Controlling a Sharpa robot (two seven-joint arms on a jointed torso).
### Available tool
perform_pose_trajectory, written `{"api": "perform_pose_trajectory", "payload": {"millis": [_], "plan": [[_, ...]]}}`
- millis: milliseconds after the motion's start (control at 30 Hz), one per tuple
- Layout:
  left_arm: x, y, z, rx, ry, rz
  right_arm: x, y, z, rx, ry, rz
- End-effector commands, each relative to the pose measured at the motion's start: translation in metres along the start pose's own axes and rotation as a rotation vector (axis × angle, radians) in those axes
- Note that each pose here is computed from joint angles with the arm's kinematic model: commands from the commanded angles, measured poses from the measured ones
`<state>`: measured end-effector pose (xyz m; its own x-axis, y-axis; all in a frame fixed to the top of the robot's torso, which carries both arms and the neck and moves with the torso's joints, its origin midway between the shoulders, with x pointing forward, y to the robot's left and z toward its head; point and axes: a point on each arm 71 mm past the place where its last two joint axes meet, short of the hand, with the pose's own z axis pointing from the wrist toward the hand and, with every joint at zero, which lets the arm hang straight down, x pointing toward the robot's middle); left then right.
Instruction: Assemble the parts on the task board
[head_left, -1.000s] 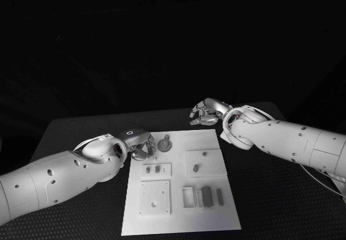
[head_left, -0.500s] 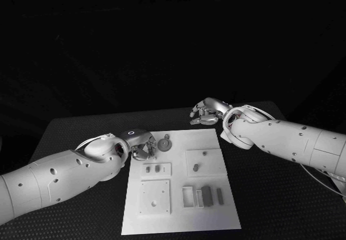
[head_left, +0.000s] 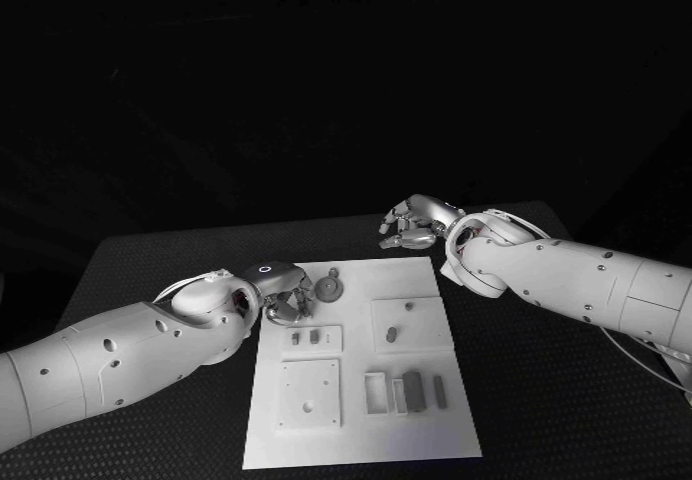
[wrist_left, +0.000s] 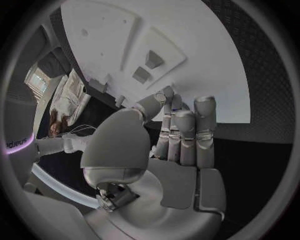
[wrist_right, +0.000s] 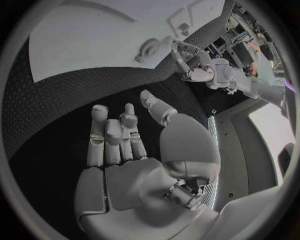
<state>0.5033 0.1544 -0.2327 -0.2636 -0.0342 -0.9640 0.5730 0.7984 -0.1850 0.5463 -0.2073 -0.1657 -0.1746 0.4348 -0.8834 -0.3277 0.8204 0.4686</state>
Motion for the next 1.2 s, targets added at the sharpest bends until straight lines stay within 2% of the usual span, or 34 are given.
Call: {"api": "perform_pose_trajectory", "payload": {"millis": [33, 700, 967, 1200], "plan": [[0.002, -0.0029, 0.0005, 0.013, 0.016, 0.004, 0.001, 0.001, 0.0, -0.01, 0.009, -0.002], [0.0075, -0.0044, 0.004, 0.014, 0.027, 0.005, 0.001, 0.001, 0.0, -0.011, 0.01, -0.002], [0.0103, -0.0015, 0.0045, 0.001, 0.059, 0.016, 0.001, 0.001, 0.0, -0.011, 0.01, -0.002], [0.0151, -0.0031, 0.0062, 0.008, 0.065, 0.019, 0.001, 0.002, 0.0, -0.013, 0.01, -0.002]]}}
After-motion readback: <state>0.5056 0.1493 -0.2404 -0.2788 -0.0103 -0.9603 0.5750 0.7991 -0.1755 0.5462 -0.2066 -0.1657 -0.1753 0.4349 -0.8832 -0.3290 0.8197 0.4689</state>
